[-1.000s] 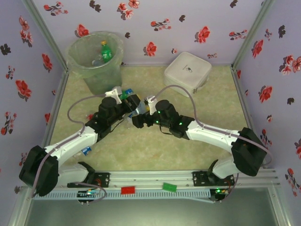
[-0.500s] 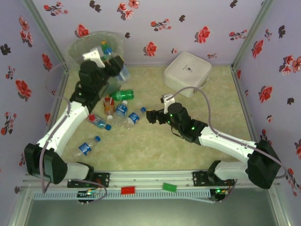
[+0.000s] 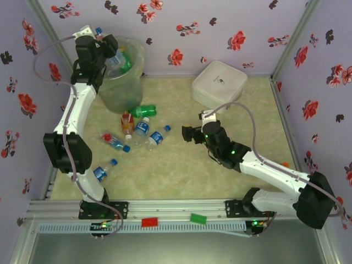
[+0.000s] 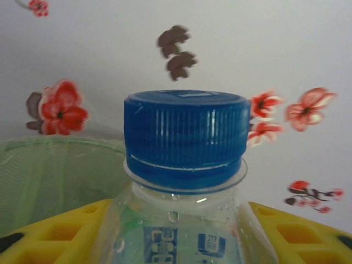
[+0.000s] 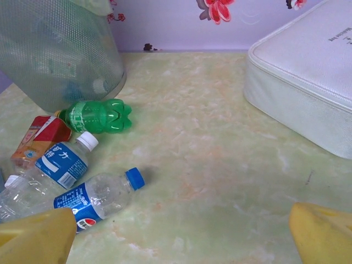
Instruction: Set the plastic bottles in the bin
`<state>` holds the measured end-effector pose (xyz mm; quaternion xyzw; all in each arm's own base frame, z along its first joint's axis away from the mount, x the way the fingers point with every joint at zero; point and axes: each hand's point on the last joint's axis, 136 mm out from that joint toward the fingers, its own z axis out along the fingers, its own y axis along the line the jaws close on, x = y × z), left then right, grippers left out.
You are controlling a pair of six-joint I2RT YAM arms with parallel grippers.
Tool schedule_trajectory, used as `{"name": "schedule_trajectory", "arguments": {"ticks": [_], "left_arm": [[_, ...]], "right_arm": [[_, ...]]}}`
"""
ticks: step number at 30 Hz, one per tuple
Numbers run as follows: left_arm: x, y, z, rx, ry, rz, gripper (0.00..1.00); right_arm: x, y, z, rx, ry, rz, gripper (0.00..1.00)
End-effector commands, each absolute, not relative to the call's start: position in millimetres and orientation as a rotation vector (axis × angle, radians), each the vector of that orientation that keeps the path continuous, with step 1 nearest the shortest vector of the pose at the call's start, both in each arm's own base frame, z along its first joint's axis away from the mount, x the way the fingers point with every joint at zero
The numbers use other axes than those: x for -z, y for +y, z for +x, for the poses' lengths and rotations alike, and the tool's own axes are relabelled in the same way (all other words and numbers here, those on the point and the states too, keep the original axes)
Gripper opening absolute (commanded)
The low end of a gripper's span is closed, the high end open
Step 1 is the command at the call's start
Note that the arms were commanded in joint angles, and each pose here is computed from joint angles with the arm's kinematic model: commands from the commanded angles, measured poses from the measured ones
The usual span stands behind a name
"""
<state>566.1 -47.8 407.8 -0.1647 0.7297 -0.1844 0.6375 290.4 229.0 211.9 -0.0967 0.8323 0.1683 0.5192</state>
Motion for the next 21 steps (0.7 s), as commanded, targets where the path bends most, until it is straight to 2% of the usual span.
{"name": "schedule_trajectory", "arguments": {"ticks": [1,4,6,7,8,9,15,21], "left_arm": [[-408.4,-32.4,574.5,0.407,1.669,-0.455,0.55],[-392.9,-30.8,582.1,0.462,1.700,-0.499,0.58],[-386.1,-31.2,584.2,0.486,1.709,-0.521,0.66],[-384.5,-32.2,584.8,0.501,1.710,-0.528,0.78],[-383.5,-33.3,585.1,0.509,1.714,-0.529,0.96],[-384.9,-33.2,584.6,0.513,1.713,-0.530,1.00],[-402.7,-19.0,569.1,0.459,1.696,-0.525,1.00],[-411.3,-11.2,527.0,0.392,1.719,-0.468,1.00]], "right_arm": [[-208.4,213.3,289.6,-0.350,2.000,-0.195,1.00],[-209.7,209.4,288.7,-0.345,1.993,-0.186,1.00],[-209.5,208.9,288.2,-0.344,1.993,-0.186,0.99],[-210.8,208.9,288.0,-0.347,1.991,-0.186,1.00],[-210.3,208.5,287.6,-0.346,1.992,-0.186,1.00],[-210.5,208.9,287.4,-0.351,1.993,-0.186,1.00],[-208.2,207.9,285.7,-0.356,1.998,-0.181,1.00],[-201.8,212.7,286.9,-0.378,1.996,-0.183,0.99]]}}
